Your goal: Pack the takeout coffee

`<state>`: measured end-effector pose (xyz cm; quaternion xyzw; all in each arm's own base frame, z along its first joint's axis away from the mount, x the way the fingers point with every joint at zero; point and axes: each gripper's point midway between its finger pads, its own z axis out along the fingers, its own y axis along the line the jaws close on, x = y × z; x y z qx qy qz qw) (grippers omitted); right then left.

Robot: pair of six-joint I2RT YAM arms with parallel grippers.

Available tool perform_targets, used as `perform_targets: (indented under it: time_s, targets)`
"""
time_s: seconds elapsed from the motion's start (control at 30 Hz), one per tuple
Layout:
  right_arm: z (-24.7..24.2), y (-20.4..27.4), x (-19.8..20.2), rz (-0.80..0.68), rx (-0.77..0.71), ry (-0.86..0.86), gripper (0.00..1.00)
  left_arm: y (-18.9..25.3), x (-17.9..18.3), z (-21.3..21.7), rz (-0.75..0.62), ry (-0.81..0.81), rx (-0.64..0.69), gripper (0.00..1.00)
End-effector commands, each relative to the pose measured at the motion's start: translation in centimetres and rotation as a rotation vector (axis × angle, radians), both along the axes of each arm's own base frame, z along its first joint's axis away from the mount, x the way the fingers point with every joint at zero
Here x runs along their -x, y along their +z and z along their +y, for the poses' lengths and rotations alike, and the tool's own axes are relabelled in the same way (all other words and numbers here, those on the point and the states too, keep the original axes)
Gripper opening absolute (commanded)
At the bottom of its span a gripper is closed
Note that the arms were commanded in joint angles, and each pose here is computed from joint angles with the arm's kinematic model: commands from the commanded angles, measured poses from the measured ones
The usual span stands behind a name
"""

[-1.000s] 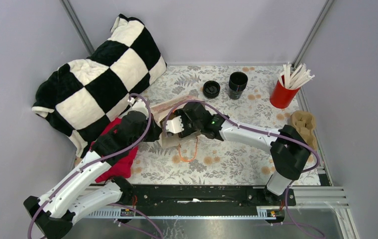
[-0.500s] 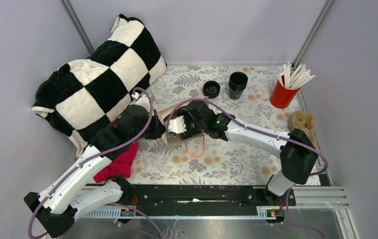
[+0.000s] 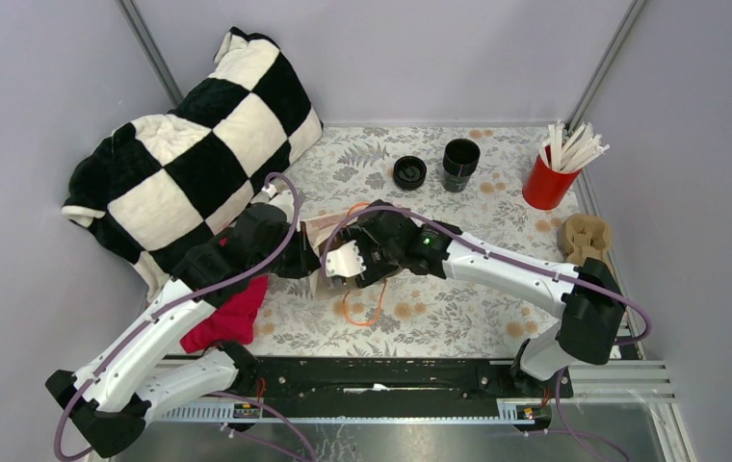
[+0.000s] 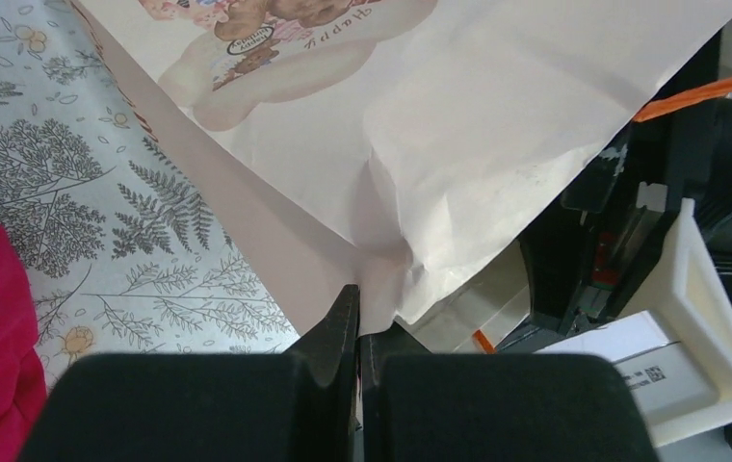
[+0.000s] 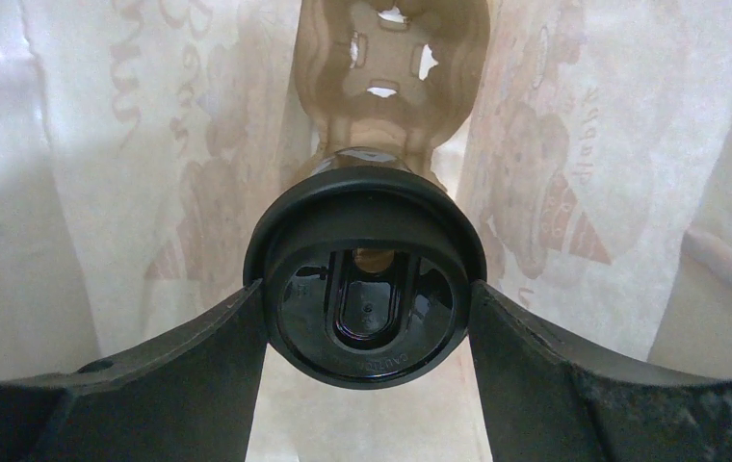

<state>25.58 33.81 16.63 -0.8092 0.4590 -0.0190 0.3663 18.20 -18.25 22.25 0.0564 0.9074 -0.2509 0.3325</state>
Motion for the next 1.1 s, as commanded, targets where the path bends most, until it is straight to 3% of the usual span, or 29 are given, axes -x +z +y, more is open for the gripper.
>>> perform_targets:
  time_s: [0.0, 0.43, 0.63, 0.8, 1.0, 1.07]
  targets:
    - [0.7, 2.6, -1.0, -0.083, 0.009, 0.040, 0.34, 1.6, 0.9, -0.9, 0.014, -0.070, 0.030, 0.00]
    - [2.3, 1.6, -1.8, -0.067, -0.031, 0.078, 0.37, 1.2, 1.7, 0.6, 0.066, -0.033, -0.034, 0.00]
    - [2.2, 0.2, -0.7, -0.002, -0.037, 0.087, 0.36, 2.1, 1.0, 1.0, 0.035, 0.006, -0.038, 0.00]
    - [2.2, 0.5, -0.1, 0.053, -0.091, 0.047, 0.34, 3.4, -0.4, 2.7, -0.033, 0.133, -0.054, 0.00]
    - [2.9, 0.8, -0.8, 0.072, -0.112, -0.011, 0.32, 4.3, -1.6, 3.3, -0.075, 0.210, -0.051, 0.10]
    - [3.1, 1.2, -1.2, 0.065, -0.119, -0.032, 0.32, 4.3, -2.0, 3.4, -0.078, 0.230, -0.060, 0.18]
